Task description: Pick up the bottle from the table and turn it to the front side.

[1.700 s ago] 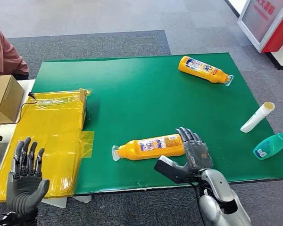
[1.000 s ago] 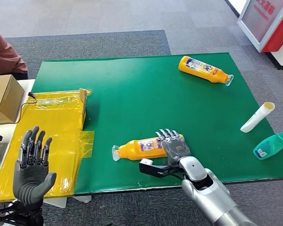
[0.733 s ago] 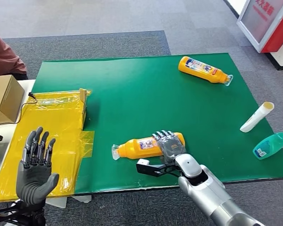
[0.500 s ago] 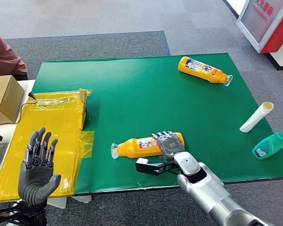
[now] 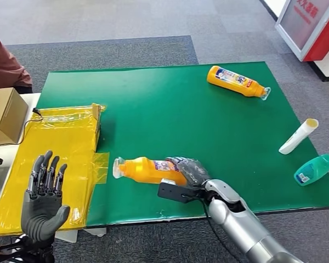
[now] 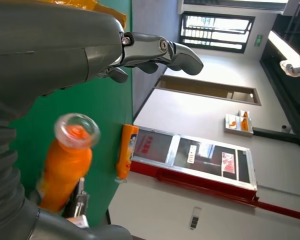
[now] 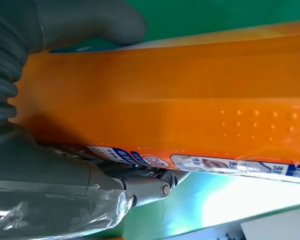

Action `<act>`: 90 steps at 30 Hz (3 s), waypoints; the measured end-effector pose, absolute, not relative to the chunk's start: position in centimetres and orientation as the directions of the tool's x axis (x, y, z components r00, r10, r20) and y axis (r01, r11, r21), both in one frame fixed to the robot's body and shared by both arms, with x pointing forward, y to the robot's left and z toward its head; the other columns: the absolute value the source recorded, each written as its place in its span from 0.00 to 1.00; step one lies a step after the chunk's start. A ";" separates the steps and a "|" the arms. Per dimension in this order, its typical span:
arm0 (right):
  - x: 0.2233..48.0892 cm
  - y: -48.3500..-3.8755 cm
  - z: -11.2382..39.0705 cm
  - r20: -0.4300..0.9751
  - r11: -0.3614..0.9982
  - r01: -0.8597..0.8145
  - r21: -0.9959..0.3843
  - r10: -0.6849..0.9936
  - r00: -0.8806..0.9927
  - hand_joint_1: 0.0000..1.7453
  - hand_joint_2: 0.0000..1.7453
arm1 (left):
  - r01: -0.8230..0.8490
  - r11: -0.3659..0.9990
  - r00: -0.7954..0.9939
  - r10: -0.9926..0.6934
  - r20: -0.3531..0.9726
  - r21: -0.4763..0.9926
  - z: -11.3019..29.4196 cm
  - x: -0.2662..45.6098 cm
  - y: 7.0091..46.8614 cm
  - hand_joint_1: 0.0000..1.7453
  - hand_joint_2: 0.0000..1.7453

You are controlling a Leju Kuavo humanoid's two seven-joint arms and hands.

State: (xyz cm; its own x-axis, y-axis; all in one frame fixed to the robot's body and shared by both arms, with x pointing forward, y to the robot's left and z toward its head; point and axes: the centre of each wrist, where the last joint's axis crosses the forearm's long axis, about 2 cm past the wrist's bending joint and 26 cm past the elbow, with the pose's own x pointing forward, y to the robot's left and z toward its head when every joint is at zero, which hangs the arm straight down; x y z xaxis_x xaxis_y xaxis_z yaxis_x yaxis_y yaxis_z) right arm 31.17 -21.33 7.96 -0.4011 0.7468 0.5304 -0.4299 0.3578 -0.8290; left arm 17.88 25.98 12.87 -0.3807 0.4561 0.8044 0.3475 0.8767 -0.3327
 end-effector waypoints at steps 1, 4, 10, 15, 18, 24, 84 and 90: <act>30.7 -21.3 8.1 0.573 0.405 -0.431 -0.806 0.717 -0.398 1.00 1.00 | 0.347 0.877 -0.381 0.455 0.805 -0.332 12.8 17.8 26.0 0.00 1.00; 29.7 -21.3 8.9 0.660 0.518 -0.413 -0.749 0.633 -0.405 1.00 1.00 | 0.343 0.878 -0.380 0.454 0.806 -0.332 12.7 17.7 26.0 0.00 1.00; 27.7 -20.9 10.3 0.783 0.689 -0.391 -0.610 0.451 -0.428 1.00 1.00 | 0.328 0.883 -0.380 0.448 0.809 -0.335 12.5 17.4 26.1 0.00 1.00; 26.2 -19.9 11.6 0.883 0.820 -0.417 -0.392 0.207 -0.421 1.00 1.00 | 0.307 0.889 -0.387 0.443 0.809 -0.341 12.6 17.5 26.2 0.00 1.00; 25.8 -19.2 12.4 0.905 0.860 -0.428 -0.279 0.087 -0.416 1.00 1.00 | 0.292 0.888 -0.396 0.450 0.800 -0.355 12.7 18.0 26.3 0.00 1.00; 25.7 -18.1 13.2 0.904 0.883 -0.415 -0.219 0.024 -0.426 1.00 1.00 | 0.311 0.867 -0.400 0.491 0.774 -0.390 13.2 19.8 26.2 0.00 1.00; 28.7 -12.4 13.0 0.837 0.826 -0.380 -0.416 0.185 -0.515 1.00 1.00 | 0.623 0.676 -0.043 0.533 0.845 -0.394 17.2 31.0 19.2 0.00 1.00; 29.4 -12.0 13.4 0.832 0.830 -0.375 -0.412 0.176 -0.525 1.00 1.00 | 0.665 0.630 0.001 0.536 0.844 -0.401 17.9 31.7 17.4 0.00 1.00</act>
